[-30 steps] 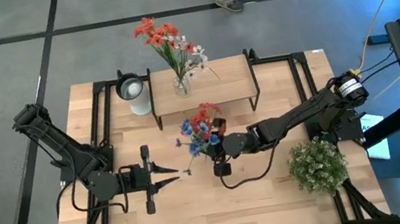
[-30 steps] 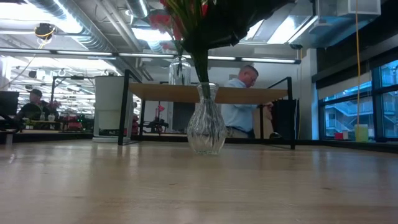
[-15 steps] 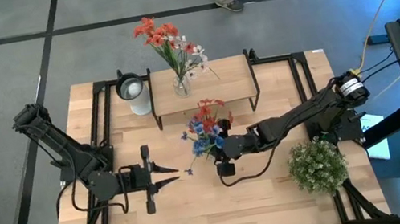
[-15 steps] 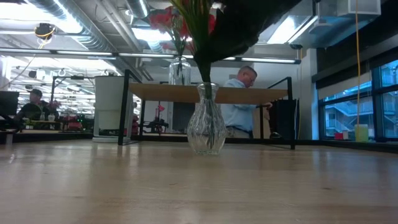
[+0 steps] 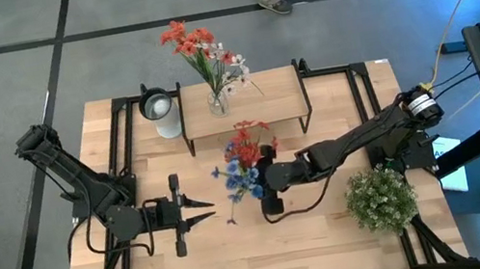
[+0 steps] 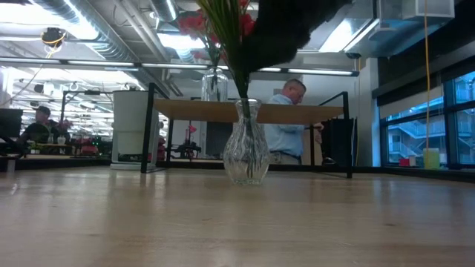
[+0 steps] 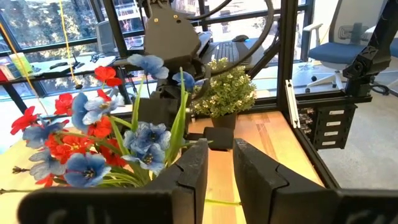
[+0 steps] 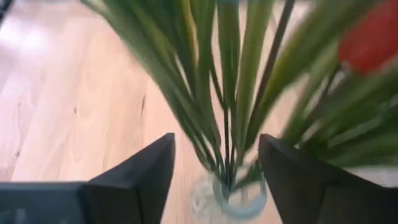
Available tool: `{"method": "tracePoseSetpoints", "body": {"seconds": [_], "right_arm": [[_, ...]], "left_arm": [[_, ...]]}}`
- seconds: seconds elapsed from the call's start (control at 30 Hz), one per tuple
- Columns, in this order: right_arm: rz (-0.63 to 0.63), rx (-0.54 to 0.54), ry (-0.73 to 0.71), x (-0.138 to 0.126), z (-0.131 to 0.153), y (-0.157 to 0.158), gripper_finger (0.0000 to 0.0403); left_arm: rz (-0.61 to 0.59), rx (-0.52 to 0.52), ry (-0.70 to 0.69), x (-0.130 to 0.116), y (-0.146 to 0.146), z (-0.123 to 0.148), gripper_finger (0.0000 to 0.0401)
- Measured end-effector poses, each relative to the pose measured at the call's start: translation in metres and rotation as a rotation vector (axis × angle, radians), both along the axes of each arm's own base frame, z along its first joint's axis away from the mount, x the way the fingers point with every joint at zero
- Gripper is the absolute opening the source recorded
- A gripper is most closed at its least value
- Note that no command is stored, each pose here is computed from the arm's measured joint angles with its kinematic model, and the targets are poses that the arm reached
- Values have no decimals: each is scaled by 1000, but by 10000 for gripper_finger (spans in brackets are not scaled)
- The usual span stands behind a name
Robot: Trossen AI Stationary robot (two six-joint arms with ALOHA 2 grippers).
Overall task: Pick and place flowers into a vace then onto a shelf
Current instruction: Put the blue flowers into the transparent vase, then put the transparent vase with flowers on the shelf
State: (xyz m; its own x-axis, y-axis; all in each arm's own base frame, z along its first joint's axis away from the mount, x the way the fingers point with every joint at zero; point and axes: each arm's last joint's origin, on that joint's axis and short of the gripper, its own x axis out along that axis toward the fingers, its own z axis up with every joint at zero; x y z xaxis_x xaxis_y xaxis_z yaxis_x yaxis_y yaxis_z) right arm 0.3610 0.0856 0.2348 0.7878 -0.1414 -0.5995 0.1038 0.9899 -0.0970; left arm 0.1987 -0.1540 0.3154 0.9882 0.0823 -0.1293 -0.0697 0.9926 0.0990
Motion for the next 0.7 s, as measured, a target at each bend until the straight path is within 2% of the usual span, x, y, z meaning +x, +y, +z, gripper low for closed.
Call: {"method": "tracePoseSetpoints", "body": {"seconds": [0.23,0.5,0.63,0.7], "right_arm": [[-32,17,86,-6,-5,0,267],[-26,19,89,-13,-1,11,265],[-106,-21,161,-23,-4,9,265],[-138,-8,176,-25,-5,8,264]], "left_arm": [[0,0,0,0,0,0,71],[0,1,0,0,0,0,69],[-1,2,1,0,0,0,72],[-1,5,5,0,0,-1,72]]}}
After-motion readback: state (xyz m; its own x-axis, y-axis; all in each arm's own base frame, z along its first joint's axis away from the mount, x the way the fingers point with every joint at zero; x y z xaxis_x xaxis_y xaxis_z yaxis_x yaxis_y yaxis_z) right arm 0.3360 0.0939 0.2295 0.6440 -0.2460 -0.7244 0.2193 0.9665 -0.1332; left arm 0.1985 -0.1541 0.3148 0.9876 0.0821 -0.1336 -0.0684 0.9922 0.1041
